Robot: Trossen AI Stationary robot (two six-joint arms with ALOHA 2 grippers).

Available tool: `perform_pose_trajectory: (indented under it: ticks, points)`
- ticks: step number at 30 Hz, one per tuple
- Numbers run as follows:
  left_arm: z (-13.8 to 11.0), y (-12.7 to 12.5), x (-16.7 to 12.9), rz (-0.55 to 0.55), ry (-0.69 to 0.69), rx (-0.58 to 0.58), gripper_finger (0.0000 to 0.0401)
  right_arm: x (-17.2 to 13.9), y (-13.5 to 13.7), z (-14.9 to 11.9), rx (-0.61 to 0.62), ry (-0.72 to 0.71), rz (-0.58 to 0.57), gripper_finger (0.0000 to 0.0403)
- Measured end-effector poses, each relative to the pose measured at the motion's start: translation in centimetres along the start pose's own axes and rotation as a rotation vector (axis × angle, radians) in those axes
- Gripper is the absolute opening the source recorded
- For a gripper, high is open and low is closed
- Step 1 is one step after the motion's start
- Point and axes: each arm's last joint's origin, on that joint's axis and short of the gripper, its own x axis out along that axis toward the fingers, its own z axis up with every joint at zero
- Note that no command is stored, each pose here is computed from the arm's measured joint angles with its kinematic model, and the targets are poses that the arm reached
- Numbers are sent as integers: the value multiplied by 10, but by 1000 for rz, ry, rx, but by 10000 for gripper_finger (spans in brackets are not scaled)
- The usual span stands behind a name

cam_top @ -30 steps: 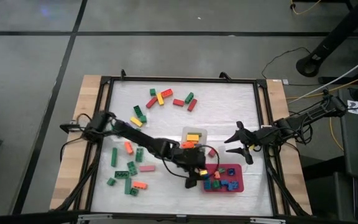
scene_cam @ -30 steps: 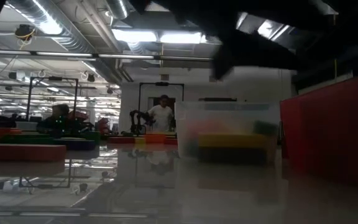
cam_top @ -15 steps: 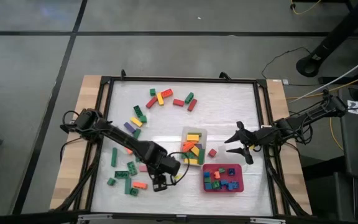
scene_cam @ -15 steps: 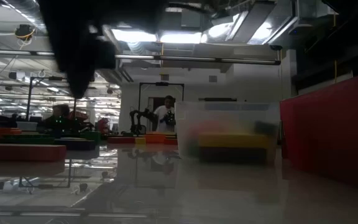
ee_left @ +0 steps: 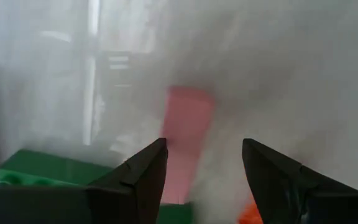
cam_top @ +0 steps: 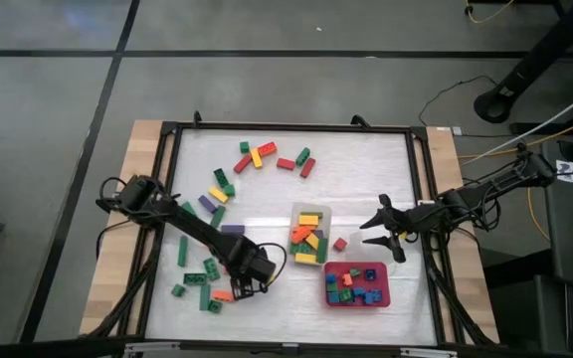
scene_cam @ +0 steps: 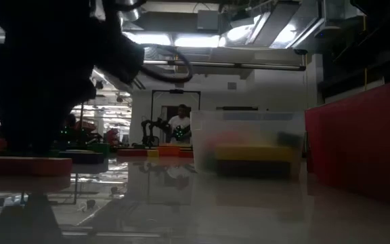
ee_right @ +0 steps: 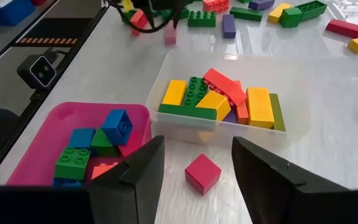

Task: Sort blocks by size
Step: Put the pink rectangular block into the transparent bin

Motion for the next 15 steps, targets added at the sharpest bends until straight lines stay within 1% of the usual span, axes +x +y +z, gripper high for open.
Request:
perform_pose_trajectory:
  ticks: [5, 10, 12, 15]
  points:
    - [-4, 7, 11, 52, -1, -1, 195, 0, 0, 0, 0, 0, 0, 186]
    - [-8, 11, 22, 45, -14, 0, 192, 0, 0, 0, 0, 0, 0, 186]
    - [-8, 12, 23, 42, -12, 0, 176, 0, 0, 0, 0, 1, 0, 186]
    - [-7, 11, 22, 34, -13, 2, 130, 0, 0, 0, 0, 1, 0, 186]
